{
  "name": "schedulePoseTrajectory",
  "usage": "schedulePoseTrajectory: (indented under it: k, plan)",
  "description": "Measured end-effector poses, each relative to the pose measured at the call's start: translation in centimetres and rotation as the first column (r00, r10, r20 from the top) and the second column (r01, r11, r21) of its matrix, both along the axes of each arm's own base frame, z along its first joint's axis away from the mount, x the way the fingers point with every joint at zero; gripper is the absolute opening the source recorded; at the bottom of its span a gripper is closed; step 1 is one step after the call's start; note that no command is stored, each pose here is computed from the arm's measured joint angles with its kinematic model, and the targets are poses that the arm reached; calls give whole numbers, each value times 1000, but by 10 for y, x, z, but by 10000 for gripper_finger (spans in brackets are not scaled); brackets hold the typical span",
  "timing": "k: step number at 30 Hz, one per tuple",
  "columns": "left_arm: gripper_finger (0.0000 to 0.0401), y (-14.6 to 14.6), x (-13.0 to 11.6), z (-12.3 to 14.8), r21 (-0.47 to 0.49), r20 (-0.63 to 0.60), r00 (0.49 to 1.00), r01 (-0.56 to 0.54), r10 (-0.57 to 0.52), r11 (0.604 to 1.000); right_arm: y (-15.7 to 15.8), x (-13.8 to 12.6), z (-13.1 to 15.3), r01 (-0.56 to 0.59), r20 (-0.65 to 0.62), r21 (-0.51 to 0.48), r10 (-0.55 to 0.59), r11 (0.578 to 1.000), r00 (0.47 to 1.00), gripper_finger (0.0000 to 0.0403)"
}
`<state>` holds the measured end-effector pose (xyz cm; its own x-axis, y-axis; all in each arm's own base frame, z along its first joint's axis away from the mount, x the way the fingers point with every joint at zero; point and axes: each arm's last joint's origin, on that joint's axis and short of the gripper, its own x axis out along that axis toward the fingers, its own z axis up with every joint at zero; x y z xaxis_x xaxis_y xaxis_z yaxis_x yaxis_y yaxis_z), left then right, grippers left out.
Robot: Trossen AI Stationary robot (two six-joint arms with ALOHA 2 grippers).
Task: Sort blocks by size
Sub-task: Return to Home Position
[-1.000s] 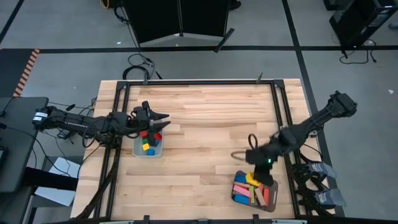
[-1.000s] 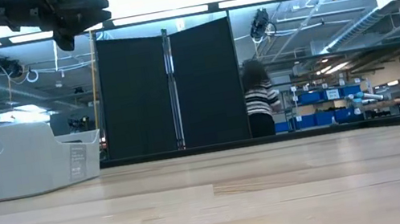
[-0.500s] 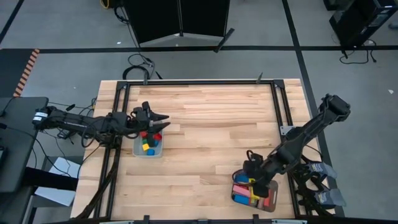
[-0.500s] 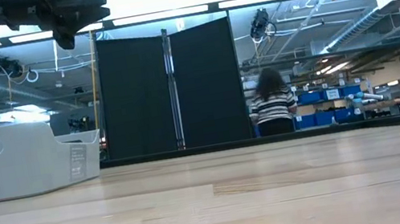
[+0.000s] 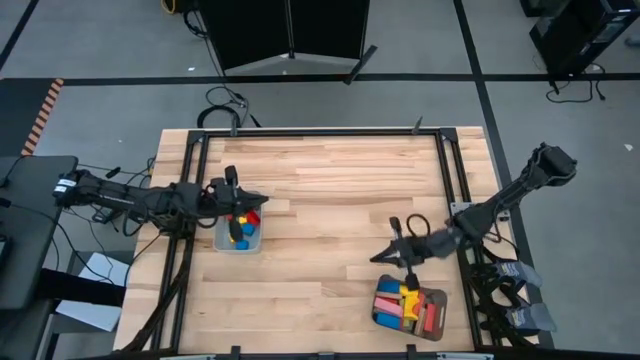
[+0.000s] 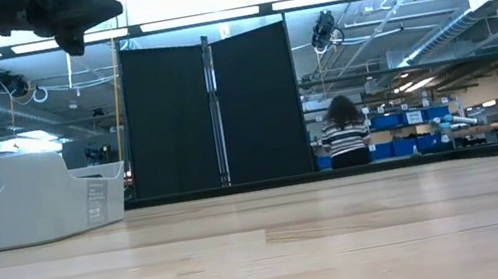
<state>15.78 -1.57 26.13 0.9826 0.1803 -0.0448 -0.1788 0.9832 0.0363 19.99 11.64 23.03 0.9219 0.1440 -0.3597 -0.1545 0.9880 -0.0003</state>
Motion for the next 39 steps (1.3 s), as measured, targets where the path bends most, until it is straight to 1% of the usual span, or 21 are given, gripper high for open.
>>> schedulePoseTrajectory:
  k: [2, 3, 6, 9, 11, 14, 18, 21, 24, 27, 30, 33, 39]
  plan:
    - [4, 0, -1, -1, 5, -2, 1000, 3, -3, 1000, -14, -2, -12, -29, 55, 15, 28, 999, 998, 7]
    - [4, 0, -2, -4, 5, 6, 1000, 6, -6, 1000, -22, -3, -18, -24, 72, 17, 23, 1000, 997, 7]
    - [3, 1, -7, -22, -2, 46, 999, 16, -16, 1000, -42, -11, -29, -12, 99, -1, 12, 1000, 995, 6]
    - [3, 4, -14, -46, -20, 106, 994, 19, -16, 1000, -58, -23, -33, -3, 139, -12, 4, 1000, 990, 5]
    - [2, 7, -19, -58, -26, 132, 991, 24, -21, 999, -66, -31, -30, 9, 192, -21, -5, 1000, 981, 5]
    - [2, 10, -25, -68, -42, 118, 993, 16, -11, 999, -77, -46, -32, 34, 255, -47, -21, 998, 967, 5]
    - [1, 12, -28, -74, -37, 74, 997, 28, -25, 999, -88, -63, -36, 6, 330, -32, 5, 999, 944, 5]
    - [1, 12, -32, -73, -19, 83, 996, 29, -27, 999, -92, -72, -46, 15, 328, -16, -9, 1000, 945, 5]
    - [1, 13, -35, -74, 7, 63, 998, 29, -29, 1000, -95, -79, -56, 24, 315, -7, -20, 1000, 949, 5]
    - [1, 13, -38, -73, 10, 68, 997, 29, -29, 1000, -97, -84, -63, 22, 299, -3, -20, 1000, 954, 5]
    - [1, 13, -41, -73, 10, 70, 997, 29, -30, 1000, -98, -89, -66, 26, 306, -10, -22, 1000, 952, 5]
    - [1, 13, -43, -88, -2, 91, 995, 42, -42, 999, -100, -93, -68, 38, 313, -15, -31, 999, 949, 5]
    - [1, 12, -44, -90, -11, 73, 995, 74, -73, 997, -104, -100, -67, 57, 342, -13, -50, 998, 938, 5]
